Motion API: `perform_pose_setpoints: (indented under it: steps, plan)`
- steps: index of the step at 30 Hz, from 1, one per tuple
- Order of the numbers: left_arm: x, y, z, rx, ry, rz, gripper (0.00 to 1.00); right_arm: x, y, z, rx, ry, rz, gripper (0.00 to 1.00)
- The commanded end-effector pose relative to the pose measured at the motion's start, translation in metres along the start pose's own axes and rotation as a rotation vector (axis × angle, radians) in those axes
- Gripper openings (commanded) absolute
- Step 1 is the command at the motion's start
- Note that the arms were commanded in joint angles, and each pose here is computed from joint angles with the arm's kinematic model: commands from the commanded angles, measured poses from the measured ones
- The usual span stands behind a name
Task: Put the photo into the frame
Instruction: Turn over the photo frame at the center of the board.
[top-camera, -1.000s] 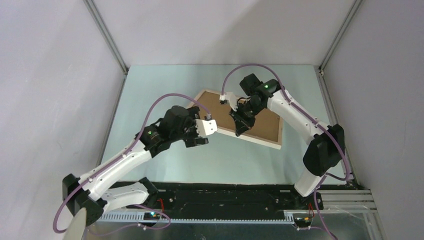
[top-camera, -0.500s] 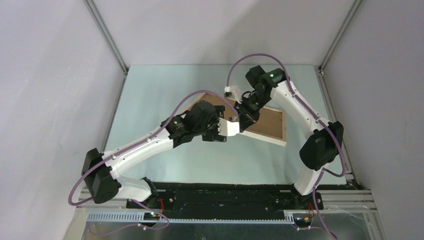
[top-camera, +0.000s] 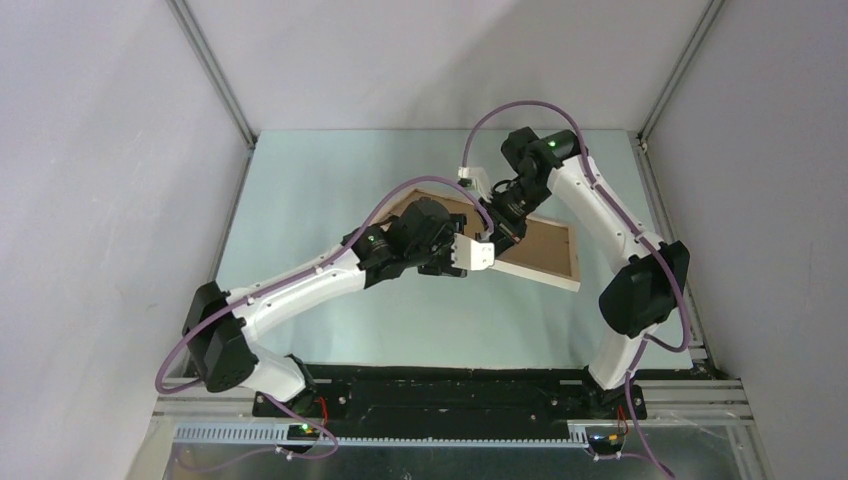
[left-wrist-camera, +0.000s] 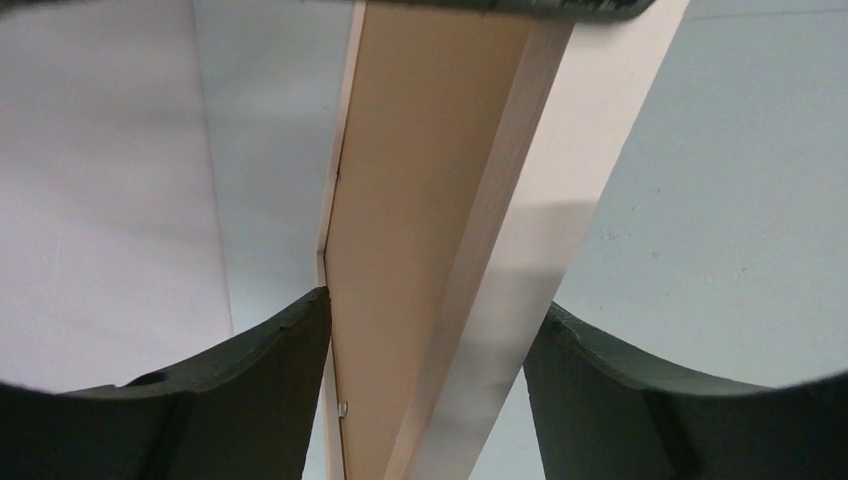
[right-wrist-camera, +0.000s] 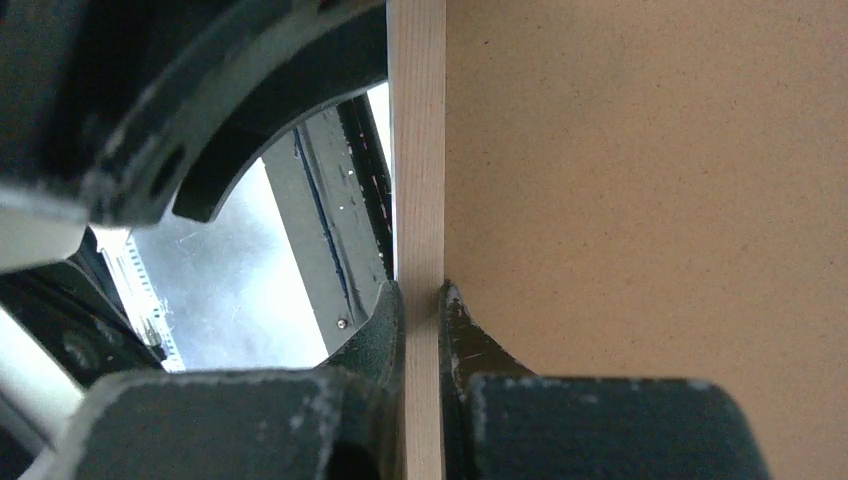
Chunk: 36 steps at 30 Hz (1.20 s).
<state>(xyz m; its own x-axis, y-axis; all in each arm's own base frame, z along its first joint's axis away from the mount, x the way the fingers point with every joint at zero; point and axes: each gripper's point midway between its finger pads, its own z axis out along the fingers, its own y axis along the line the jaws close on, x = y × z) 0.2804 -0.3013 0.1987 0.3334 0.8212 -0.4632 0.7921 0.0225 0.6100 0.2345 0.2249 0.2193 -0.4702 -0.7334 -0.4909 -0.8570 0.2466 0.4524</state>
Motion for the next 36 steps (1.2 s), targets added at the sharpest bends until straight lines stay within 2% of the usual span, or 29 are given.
perform_pose_setpoints:
  steps: [1, 9, 13, 15, 16, 20, 26, 29, 34, 36]
  plan:
    - [-0.028, 0.013, -0.002, -0.038, -0.062, 0.022, 0.71, -0.014, 0.012, -0.014, -0.040, -0.068, -0.016, 0.00]
    - [-0.038, 0.006, 0.009, -0.027, -0.044, 0.050, 0.67, -0.015, 0.010, -0.016, -0.043, -0.078, -0.010, 0.00]
    - [-0.041, 0.004, 0.014, -0.023, -0.038, 0.057, 0.61, -0.014, 0.010, -0.017, -0.048, -0.080, -0.006, 0.00]
    - [-0.041, 0.005, 0.016, -0.024, -0.034, 0.060, 0.56, -0.014, 0.010, -0.018, -0.047, -0.082, -0.005, 0.00]
    - [-0.042, 0.006, 0.017, -0.026, -0.031, 0.060, 0.48, -0.014, 0.011, -0.019, -0.046, -0.082, -0.005, 0.00]
    - [-0.042, 0.005, 0.017, -0.024, -0.032, 0.056, 0.28, -0.013, 0.010, -0.020, -0.038, -0.082, -0.003, 0.00]
    - [-0.042, 0.005, 0.014, -0.029, -0.030, 0.050, 0.08, -0.014, 0.010, -0.026, -0.018, -0.089, 0.004, 0.01]
    - [-0.041, 0.006, 0.011, -0.035, -0.025, 0.050, 0.01, -0.015, 0.010, -0.031, -0.002, -0.102, 0.015, 0.10]
    - [-0.039, 0.006, 0.003, -0.037, -0.015, 0.047, 0.00, -0.018, 0.003, -0.046, 0.061, -0.150, 0.041, 0.44]
    - [-0.038, 0.007, -0.001, -0.035, -0.012, 0.040, 0.00, -0.021, -0.002, -0.057, 0.098, -0.187, 0.050, 0.51]
